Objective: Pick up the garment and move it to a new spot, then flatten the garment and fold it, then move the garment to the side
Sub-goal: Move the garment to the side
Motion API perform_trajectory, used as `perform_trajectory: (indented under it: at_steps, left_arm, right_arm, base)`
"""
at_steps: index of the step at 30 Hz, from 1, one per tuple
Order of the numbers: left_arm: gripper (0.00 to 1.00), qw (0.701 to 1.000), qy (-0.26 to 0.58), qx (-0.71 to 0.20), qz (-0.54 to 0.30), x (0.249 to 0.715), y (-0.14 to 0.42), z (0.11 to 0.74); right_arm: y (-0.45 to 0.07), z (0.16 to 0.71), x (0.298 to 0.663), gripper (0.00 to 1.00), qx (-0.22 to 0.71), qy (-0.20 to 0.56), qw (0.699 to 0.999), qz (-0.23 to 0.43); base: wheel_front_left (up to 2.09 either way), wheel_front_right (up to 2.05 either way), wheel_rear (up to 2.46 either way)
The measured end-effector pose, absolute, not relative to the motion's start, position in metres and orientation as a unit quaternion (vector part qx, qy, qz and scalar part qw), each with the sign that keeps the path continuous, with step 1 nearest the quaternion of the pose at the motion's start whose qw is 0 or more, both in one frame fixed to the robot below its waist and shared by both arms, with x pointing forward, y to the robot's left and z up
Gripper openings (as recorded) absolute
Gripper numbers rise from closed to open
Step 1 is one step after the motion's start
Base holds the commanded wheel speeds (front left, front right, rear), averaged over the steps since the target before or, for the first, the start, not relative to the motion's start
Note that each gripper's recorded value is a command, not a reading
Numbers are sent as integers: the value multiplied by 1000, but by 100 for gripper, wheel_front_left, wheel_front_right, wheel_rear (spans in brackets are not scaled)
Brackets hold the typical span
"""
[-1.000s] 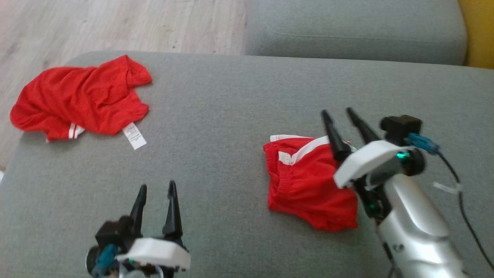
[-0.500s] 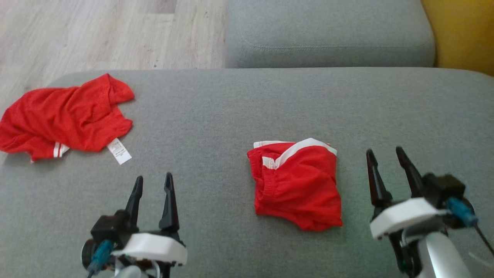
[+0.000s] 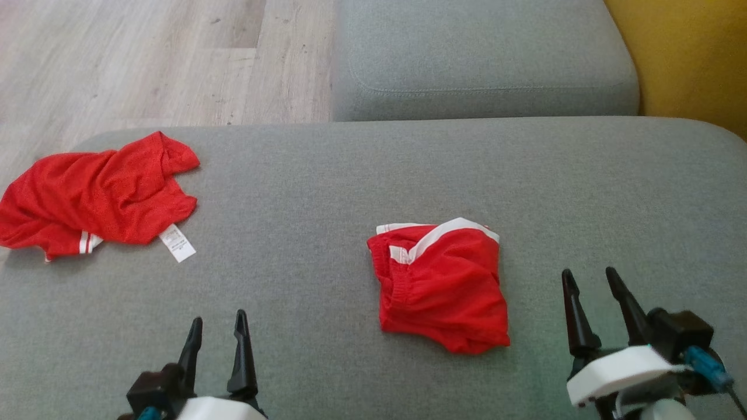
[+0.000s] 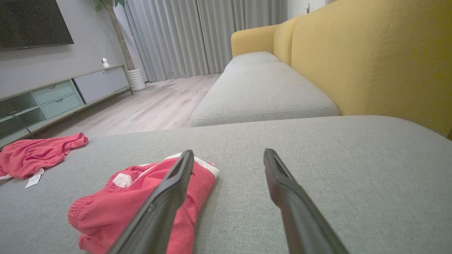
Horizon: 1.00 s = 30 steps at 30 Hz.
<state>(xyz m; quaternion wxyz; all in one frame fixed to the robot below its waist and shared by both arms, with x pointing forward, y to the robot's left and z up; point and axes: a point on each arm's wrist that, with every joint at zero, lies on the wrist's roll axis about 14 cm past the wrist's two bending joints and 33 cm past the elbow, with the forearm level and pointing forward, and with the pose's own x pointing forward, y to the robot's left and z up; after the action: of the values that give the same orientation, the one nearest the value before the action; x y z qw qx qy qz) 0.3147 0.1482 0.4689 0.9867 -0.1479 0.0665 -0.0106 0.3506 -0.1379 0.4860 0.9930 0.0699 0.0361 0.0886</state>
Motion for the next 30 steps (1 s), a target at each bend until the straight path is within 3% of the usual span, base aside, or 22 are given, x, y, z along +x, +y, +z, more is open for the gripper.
perform_trajectory:
  at_steps: [22,30]
  left_arm:
    - [100,988,61,-144,-2,311,155,473]
    - [100,986,75,-147,11,305,160,465]
  right_arm:
    - [-133,471,348,100,71,67,991,96]
    - [-117,470,373,100,59,100,986,119]
  base:
    - [0,0,0]
    - [0,0,0]
